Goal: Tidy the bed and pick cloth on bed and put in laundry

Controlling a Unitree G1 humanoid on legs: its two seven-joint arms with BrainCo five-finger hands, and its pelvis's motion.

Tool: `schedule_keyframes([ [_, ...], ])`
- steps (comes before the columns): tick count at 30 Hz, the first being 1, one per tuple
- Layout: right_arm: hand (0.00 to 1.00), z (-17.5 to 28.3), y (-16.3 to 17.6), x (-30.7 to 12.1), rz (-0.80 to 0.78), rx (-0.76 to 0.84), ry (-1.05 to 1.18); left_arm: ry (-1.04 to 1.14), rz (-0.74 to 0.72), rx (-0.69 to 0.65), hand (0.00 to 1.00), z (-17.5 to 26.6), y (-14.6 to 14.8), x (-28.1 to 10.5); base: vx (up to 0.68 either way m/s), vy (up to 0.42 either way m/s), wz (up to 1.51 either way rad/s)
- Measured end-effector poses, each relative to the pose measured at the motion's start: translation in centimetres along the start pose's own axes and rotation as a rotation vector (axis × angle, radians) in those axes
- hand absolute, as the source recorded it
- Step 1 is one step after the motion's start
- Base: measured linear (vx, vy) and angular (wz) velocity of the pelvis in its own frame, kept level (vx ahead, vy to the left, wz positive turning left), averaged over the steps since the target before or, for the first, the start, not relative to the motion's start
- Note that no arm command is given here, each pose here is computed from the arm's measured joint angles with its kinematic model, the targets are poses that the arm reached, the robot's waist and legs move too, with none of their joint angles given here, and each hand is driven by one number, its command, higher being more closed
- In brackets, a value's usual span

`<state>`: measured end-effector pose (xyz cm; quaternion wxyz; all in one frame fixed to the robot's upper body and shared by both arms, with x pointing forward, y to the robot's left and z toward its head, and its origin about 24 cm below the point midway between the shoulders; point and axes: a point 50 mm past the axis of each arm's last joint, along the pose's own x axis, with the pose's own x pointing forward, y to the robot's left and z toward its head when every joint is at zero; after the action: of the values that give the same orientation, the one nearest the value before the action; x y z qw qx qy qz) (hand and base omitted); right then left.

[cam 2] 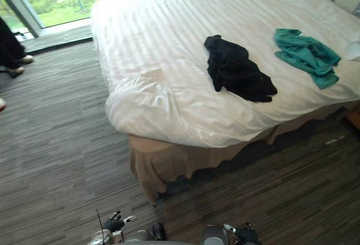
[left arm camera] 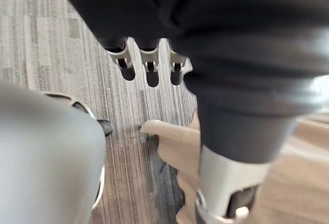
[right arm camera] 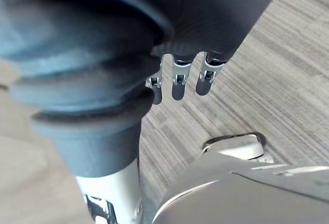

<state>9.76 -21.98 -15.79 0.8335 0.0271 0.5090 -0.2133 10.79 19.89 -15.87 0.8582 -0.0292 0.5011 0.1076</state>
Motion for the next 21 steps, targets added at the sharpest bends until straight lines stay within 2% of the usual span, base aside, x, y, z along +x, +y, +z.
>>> schedule_keyframes([
  [1, 0.00, -0.1, 0.6, -0.1, 0.014, 0.003, 0.002, -0.005, 0.009, 0.006, 0.00, 0.2, 0.4, 0.0, 0.23, -0.151, 0.19],
  [3, 0.00, 0.9, -0.3, 0.2, -0.008, -0.003, -0.025, 0.002, -0.035, -0.010, 0.00, 0.1, -1.5, 0.1, 0.17, -0.064, 0.03],
  [5, 0.00, 1.4, -0.4, 0.3, -0.007, -0.008, -0.042, 0.013, -0.043, -0.042, 0.00, -0.3, -2.0, 0.0, 0.12, -0.052, -0.02],
  [15, 0.00, 0.5, -0.4, 0.3, -0.012, -0.010, -0.002, 0.015, 0.003, -0.099, 0.00, -0.5, -0.7, -0.1, -0.01, -0.007, 0.33],
  [16, 0.00, 0.4, -0.4, 0.3, -0.013, -0.008, 0.000, 0.018, 0.023, -0.130, 0.00, -0.6, -0.4, -0.1, -0.06, 0.003, 0.21],
  [19, 0.00, -0.1, -0.7, 0.2, -0.033, 0.021, 0.013, 0.024, 0.162, -0.358, 0.00, -1.4, 2.6, -0.4, -0.05, -0.011, 0.18],
  [21, 0.00, -0.7, -1.2, 0.1, -0.060, 0.056, 0.031, 0.000, 0.310, -0.565, 0.00, -1.8, 6.1, -1.0, -0.03, -0.017, 0.21],
])
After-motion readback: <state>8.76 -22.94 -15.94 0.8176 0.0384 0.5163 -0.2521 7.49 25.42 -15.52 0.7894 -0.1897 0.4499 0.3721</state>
